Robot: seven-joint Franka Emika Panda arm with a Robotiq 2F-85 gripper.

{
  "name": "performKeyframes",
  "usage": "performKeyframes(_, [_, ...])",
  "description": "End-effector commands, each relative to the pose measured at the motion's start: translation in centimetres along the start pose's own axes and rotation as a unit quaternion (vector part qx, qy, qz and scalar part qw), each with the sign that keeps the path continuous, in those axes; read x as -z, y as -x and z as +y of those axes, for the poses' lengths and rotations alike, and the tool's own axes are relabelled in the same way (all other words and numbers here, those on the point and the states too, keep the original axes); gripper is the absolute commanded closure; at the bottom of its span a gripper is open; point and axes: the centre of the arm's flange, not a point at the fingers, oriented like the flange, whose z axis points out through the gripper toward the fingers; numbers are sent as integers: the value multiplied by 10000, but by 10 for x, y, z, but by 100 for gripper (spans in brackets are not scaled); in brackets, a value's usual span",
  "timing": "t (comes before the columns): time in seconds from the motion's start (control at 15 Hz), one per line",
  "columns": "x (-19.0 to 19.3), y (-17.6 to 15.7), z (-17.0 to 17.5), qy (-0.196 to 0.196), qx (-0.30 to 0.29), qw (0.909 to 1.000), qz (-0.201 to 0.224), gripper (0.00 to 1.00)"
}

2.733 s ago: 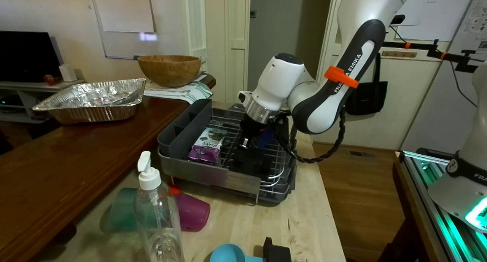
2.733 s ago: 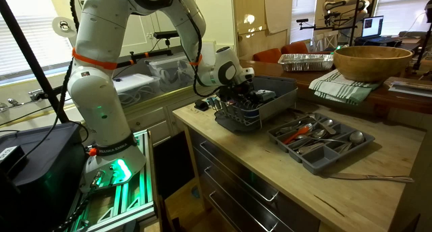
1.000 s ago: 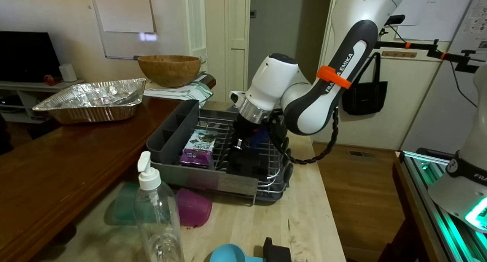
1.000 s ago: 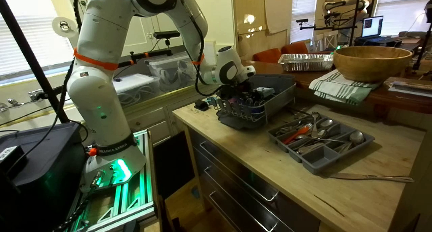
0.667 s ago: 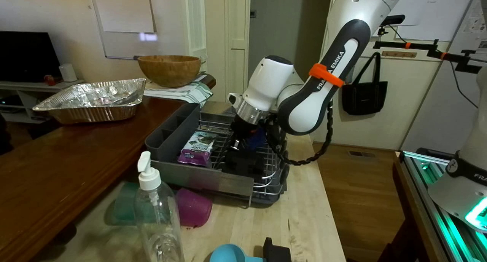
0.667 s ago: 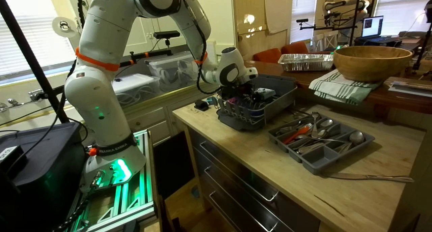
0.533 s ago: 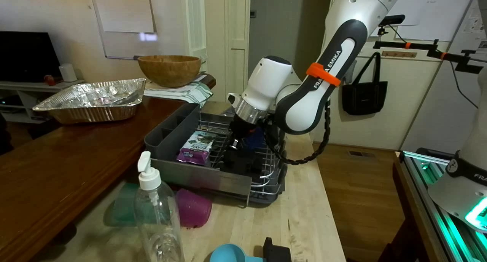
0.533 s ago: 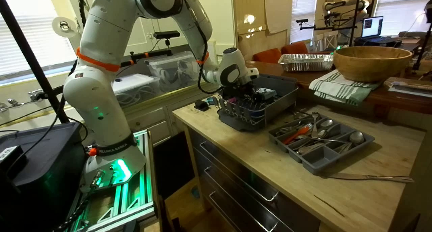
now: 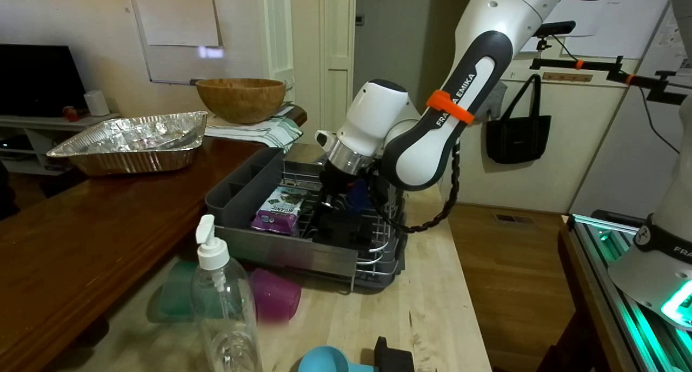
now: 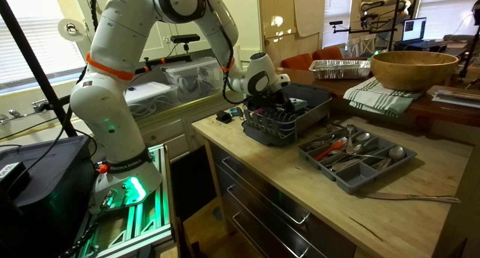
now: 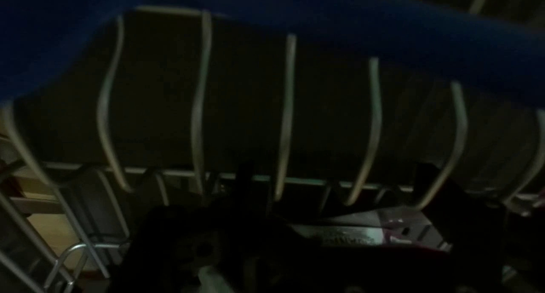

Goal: Turn the dish rack to the left

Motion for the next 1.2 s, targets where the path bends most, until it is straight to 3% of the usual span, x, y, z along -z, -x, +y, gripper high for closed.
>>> performKeyframes(0.0, [4,0,15,35,9,10000,69,0])
performKeyframes(0.33, [34,31,15,28,-286,9995,111,0])
performKeyframes(0.73, [50,45,14,48,-570,9982,177,1])
performKeyframes(0.8, [55,47,15,62,-609,9978,241,25])
performKeyframes(0.87, [61,49,15,125,-632,9974,319,26])
performKeyframes(1.0, [69,52,14,209,-656,9964,488,38])
performKeyframes(1.07, [72,53,14,220,-666,9959,564,11])
performKeyframes(1.13, [77,55,14,227,-687,9953,638,10])
